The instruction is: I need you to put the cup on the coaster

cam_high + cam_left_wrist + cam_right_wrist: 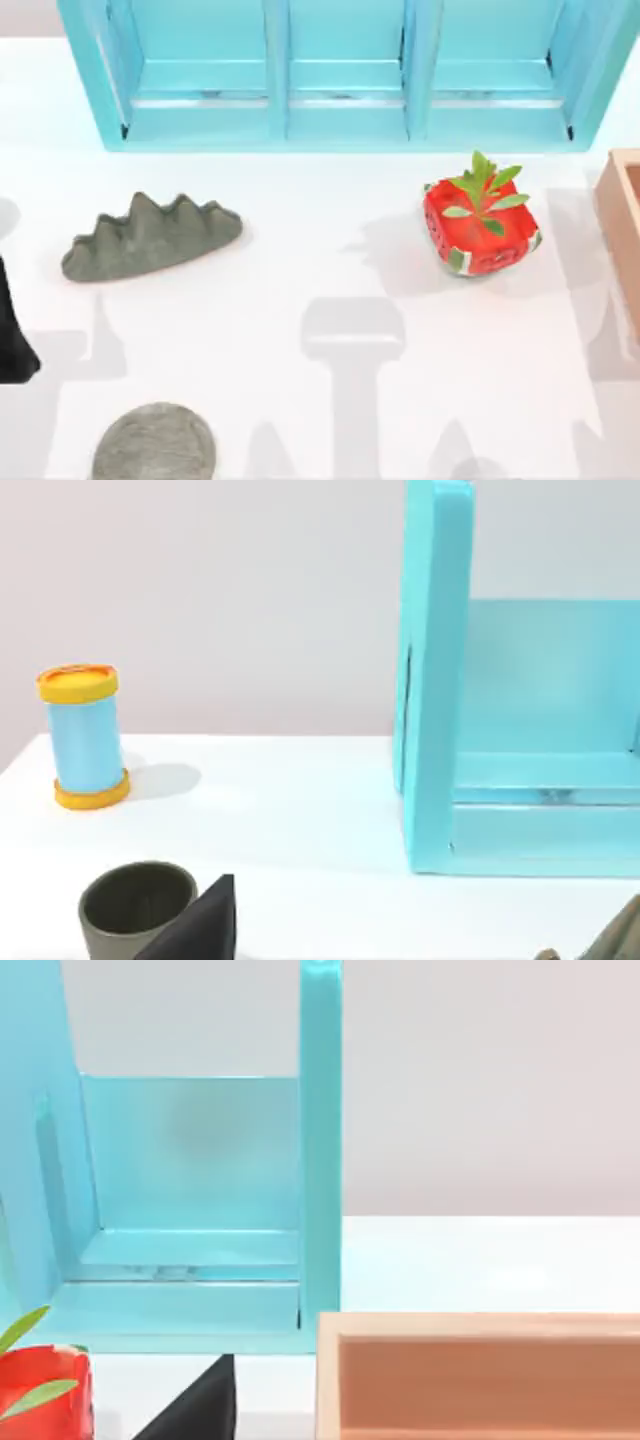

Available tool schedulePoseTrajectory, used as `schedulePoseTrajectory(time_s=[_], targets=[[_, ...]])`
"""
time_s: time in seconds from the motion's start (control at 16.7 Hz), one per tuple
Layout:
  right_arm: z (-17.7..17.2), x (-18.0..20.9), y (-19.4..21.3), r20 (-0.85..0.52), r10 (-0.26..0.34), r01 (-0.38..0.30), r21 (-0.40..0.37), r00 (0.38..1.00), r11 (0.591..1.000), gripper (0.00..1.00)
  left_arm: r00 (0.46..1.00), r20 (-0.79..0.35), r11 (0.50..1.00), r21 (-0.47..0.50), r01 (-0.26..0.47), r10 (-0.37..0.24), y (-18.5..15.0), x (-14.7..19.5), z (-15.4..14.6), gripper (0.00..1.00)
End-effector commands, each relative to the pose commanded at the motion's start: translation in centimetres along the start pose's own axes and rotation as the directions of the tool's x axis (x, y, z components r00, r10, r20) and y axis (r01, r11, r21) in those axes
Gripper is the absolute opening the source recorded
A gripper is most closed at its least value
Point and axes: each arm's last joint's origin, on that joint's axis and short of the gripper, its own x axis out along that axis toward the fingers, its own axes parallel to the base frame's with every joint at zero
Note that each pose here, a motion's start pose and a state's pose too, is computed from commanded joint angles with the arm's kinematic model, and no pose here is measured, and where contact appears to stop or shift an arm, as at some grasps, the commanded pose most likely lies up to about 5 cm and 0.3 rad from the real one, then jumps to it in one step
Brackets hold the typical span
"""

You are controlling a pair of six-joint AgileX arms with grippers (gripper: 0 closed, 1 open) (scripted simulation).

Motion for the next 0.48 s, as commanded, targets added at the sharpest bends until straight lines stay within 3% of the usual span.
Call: schedulePoseTrajectory(time_s=[0.24,0.48], targets=[[0.0,0.0,0.0,0.000,0.000,0.000,0.000,1.000,1.000,1.00,1.000,-0.029,1.000,0.029,0.012,-0.011,-0.1,0.0,0.4,1.00],[0.0,0.0,0.0,0.000,0.000,0.000,0.000,1.000,1.000,1.00,0.980,-0.192,0.977,0.198,0.081,-0.043,-0.4,0.5,3.1,1.00]])
